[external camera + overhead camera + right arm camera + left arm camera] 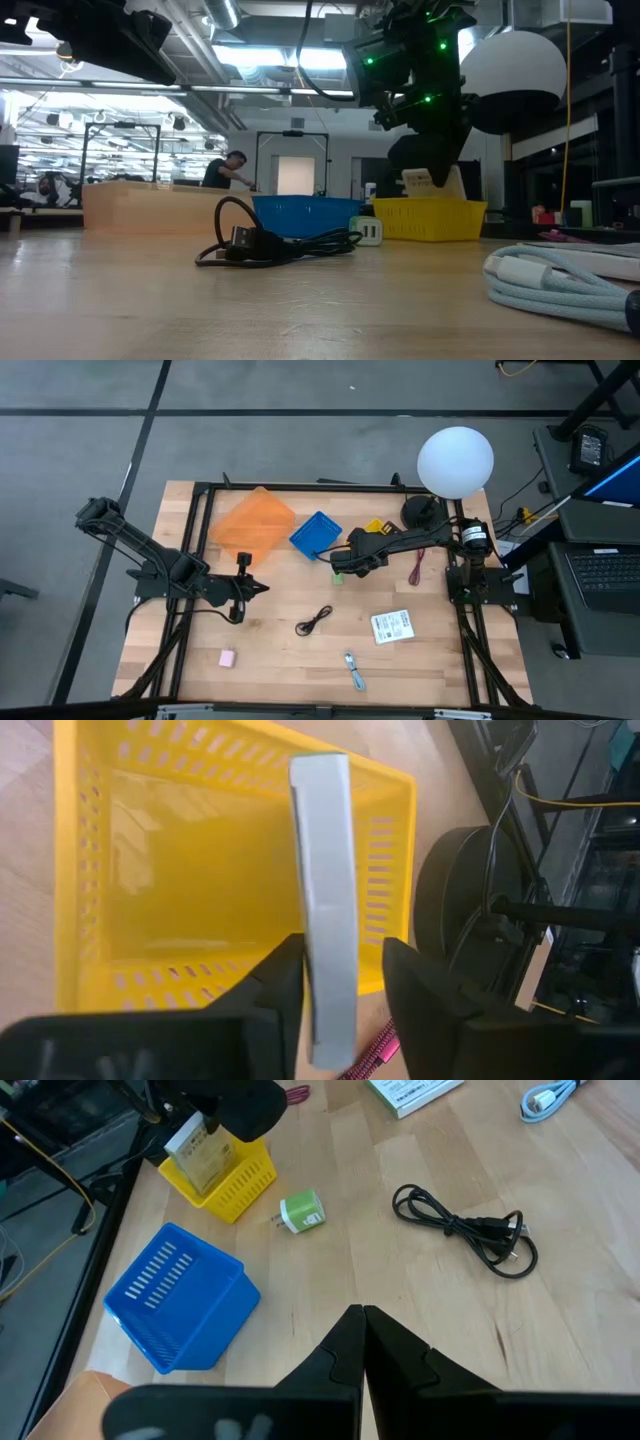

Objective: Pick and place items into bin
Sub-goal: Put the left white card reader box into the yellow bin

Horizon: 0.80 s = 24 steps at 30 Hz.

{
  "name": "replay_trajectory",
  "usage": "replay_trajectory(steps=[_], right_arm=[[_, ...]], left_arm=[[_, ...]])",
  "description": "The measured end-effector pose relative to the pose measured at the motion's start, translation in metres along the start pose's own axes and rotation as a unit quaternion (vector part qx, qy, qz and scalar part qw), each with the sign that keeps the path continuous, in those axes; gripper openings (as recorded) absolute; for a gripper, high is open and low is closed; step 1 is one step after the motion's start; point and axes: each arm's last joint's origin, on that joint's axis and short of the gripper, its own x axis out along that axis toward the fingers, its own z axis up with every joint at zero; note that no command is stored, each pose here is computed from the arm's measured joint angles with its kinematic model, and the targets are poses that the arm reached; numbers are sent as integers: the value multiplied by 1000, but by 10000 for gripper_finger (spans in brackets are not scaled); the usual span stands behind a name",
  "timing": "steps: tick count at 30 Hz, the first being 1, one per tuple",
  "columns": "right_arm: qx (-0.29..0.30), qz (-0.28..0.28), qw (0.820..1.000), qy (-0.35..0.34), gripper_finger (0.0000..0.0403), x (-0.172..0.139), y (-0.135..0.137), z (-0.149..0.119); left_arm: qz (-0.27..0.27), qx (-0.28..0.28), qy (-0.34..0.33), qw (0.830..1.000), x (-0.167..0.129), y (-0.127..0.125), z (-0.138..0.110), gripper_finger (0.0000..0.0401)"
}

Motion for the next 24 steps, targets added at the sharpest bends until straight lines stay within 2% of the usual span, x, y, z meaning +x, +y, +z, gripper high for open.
replay_trajectory(steps=[11, 17, 24], right_arm=[[-12, 10, 1000, 7, 167, -2, 0, 1], [-20, 36, 999, -5, 172, -15, -1, 9], [-20, 40, 999, -8, 172, -18, -1, 11]], left_arm=[[0, -2, 0, 1000, 0, 0, 0, 2], [0, -7, 0, 1000, 0, 0, 0, 2], [0, -9, 0, 1000, 0, 0, 0, 2]])
